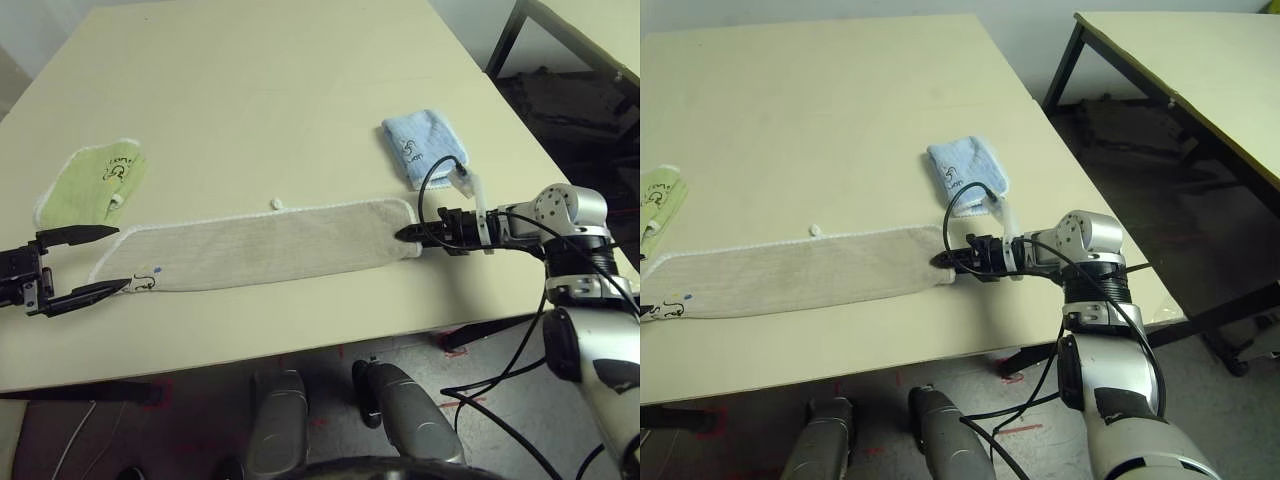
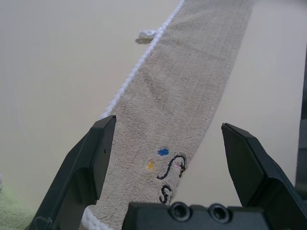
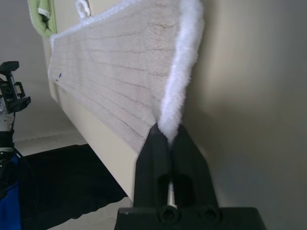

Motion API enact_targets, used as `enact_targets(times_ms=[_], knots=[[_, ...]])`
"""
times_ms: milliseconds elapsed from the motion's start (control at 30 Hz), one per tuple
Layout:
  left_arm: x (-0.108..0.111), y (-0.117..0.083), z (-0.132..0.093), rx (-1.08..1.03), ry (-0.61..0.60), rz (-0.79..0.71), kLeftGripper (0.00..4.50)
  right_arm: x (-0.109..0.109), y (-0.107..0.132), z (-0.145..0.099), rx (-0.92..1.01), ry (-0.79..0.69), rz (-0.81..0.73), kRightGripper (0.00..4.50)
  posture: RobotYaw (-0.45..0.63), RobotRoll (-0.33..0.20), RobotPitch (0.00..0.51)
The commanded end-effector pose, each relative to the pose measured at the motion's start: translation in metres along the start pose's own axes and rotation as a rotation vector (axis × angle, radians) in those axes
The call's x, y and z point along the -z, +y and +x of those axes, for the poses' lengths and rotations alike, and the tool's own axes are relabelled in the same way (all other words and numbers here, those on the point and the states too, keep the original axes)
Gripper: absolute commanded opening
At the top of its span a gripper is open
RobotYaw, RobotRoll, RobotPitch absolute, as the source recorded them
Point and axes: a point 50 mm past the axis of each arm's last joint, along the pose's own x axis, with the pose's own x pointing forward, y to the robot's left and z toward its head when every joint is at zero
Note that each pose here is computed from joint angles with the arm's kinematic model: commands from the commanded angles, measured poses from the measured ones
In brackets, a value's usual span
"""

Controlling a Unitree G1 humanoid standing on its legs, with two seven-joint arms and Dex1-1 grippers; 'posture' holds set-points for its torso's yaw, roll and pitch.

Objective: Fold the towel and set it aside.

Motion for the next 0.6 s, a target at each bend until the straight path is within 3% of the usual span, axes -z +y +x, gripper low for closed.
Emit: enact_targets(times_ms=[33, 333, 467, 600], knots=[[0.008, -0.003, 0.001, 0.018, 0.025, -0.019, 4.50, 0.001, -0.006, -0.013, 0.042, -0.007, 0.000, 0.03, -0.03, 0.000, 0.190], [0.012, -0.003, 0.003, 0.014, 0.031, -0.027, 4.50, -0.009, -0.017, -0.061, 0.169, -0.048, -0.062, 0.03, -0.05, 0.000, 0.190], [0.013, -0.002, 0.004, 0.013, 0.033, -0.028, 4.50, -0.016, -0.010, -0.068, 0.201, -0.028, -0.132, 0.03, -0.05, 0.000, 0.192], [0.015, -0.001, 0.004, 0.008, 0.043, -0.028, 4.50, -0.026, 0.045, -0.052, 0.155, 0.072, -0.279, 0.03, -0.06, 0.000, 0.195]])
